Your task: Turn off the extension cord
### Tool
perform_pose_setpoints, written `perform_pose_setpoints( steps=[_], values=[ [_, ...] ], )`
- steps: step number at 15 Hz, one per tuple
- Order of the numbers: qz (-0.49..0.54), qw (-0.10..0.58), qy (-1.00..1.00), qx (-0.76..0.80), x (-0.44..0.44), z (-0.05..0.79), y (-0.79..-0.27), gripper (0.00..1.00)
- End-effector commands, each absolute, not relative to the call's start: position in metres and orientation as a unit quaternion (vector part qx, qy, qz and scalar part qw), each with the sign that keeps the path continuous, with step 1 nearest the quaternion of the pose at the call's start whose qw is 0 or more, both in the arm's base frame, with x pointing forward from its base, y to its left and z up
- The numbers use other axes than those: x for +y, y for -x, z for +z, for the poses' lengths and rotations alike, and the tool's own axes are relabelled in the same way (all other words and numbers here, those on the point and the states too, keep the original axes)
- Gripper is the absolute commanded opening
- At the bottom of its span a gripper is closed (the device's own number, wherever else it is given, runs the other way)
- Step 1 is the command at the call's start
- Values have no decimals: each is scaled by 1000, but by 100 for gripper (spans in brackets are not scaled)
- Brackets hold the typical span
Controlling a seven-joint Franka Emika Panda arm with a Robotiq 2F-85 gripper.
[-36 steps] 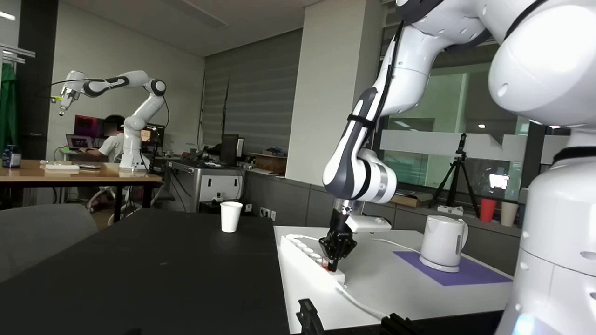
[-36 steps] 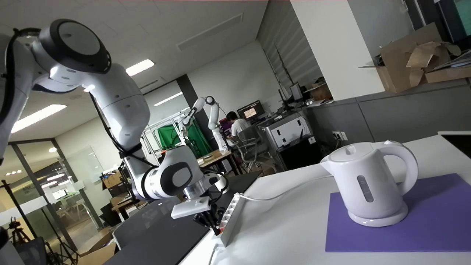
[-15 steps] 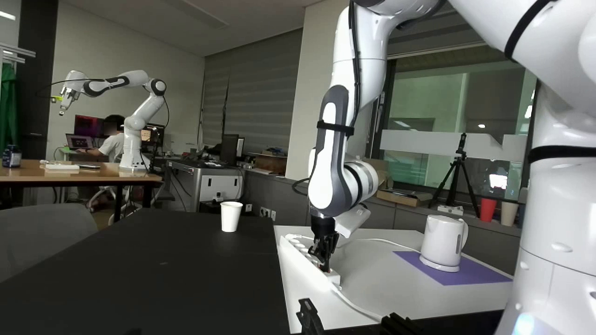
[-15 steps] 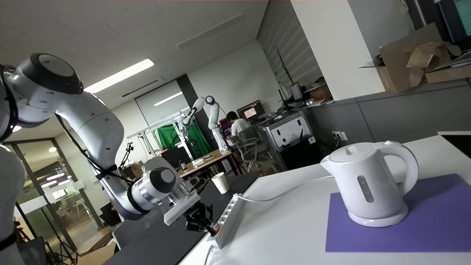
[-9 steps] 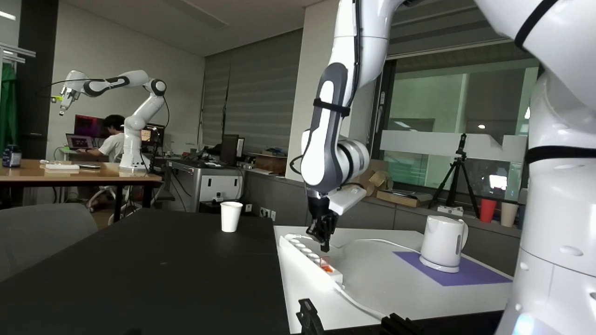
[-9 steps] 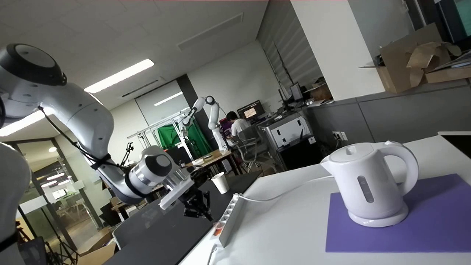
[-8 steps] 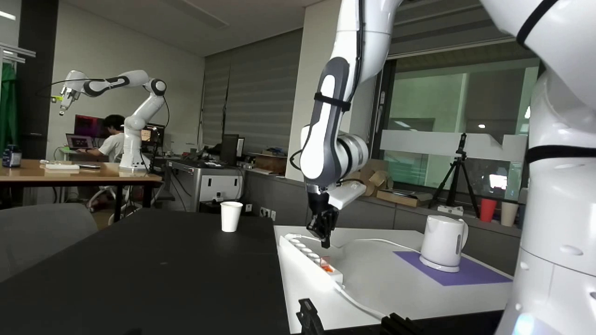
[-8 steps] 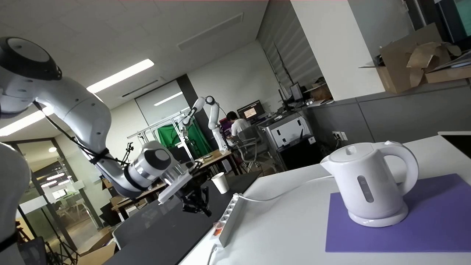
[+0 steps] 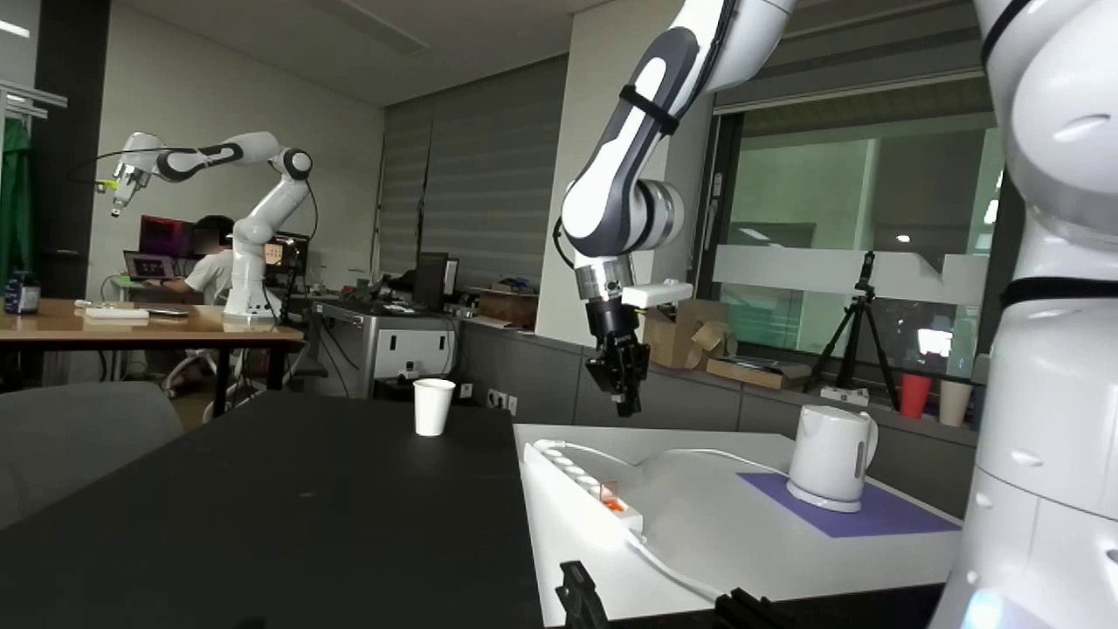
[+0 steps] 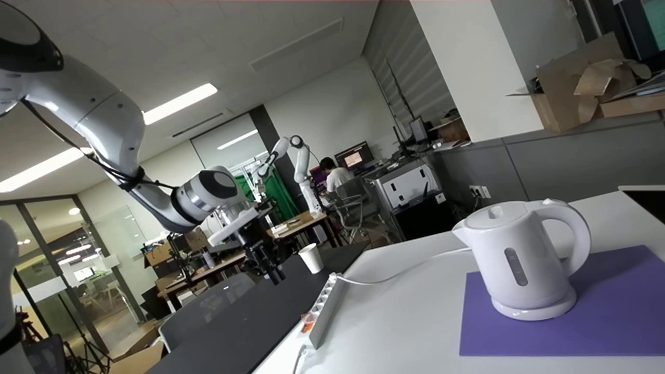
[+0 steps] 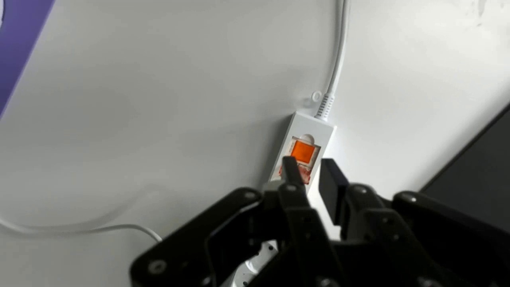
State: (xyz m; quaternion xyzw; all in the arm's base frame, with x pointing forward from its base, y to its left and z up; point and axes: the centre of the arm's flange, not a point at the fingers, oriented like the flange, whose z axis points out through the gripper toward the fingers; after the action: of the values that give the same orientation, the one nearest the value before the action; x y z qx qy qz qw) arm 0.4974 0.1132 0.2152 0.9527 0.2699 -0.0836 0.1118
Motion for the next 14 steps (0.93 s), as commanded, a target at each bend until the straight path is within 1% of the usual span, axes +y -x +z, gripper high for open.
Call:
perform_pose_setpoints(
  steps=[1,3,6,8,9,12,14],
  values=[
    [-111,98,-955,258,108,229,-502,54],
    [-120,94,-955,254,105,231,-503,66],
    [-135,87,-954,255,103,232,-502,88],
    [-144,81,-953,255,102,232,-502,98],
    [-149,79,-952,255,102,233,-502,100],
    [-163,69,-951,254,101,236,-501,100],
    [-159,74,-950,259,102,225,-497,100]
  ],
)
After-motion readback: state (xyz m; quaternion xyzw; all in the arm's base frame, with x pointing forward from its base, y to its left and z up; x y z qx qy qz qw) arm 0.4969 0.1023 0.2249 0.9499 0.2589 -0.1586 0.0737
